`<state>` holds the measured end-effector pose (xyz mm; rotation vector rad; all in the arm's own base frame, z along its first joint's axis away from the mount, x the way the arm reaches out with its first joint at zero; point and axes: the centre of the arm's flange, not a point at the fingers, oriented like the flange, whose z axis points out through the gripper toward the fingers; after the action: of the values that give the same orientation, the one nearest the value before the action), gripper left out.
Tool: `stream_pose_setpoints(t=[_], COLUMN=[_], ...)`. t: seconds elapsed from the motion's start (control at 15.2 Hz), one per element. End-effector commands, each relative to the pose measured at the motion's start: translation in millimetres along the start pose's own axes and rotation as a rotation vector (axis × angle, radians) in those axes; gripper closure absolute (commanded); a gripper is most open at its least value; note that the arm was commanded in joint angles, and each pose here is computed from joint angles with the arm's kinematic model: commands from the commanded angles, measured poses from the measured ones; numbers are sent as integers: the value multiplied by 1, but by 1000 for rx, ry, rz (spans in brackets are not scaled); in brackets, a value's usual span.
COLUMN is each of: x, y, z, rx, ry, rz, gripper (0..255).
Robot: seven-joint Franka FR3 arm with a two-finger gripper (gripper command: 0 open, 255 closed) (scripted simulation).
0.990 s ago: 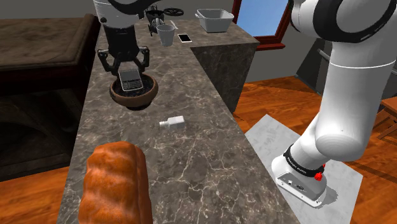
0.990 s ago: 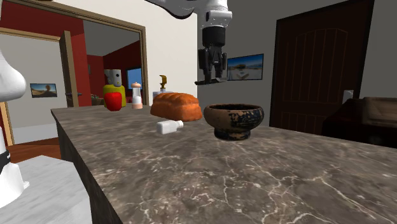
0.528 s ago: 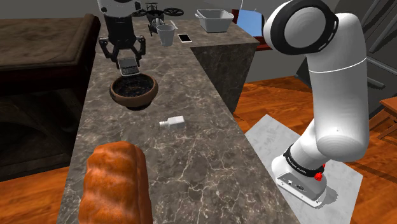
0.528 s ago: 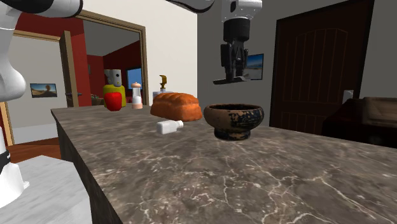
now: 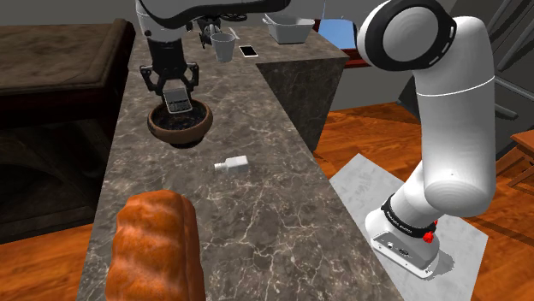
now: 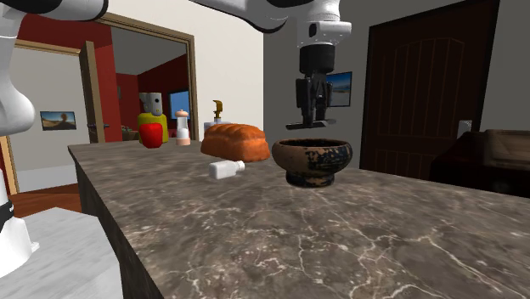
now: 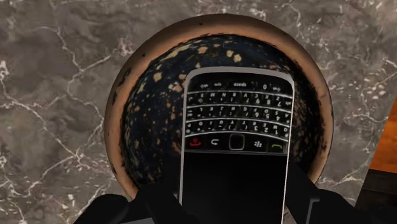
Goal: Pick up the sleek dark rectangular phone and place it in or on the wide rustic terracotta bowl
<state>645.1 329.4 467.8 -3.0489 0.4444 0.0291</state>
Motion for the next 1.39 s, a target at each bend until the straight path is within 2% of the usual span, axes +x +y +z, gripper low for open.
stream_pose_setpoints(t=[0.0,0.26,0.79,0.86,1.19,1.32], x=[0,1,1,1,1,1], y=[-1,0,0,0,0,0], z=[11,34,34,34,34,8], rx=[1,1,1,1,1,1], ry=[0,0,0,0,0,0], rz=[0,0,0,0,0,0], gripper=[255,255,255,0,0,0])
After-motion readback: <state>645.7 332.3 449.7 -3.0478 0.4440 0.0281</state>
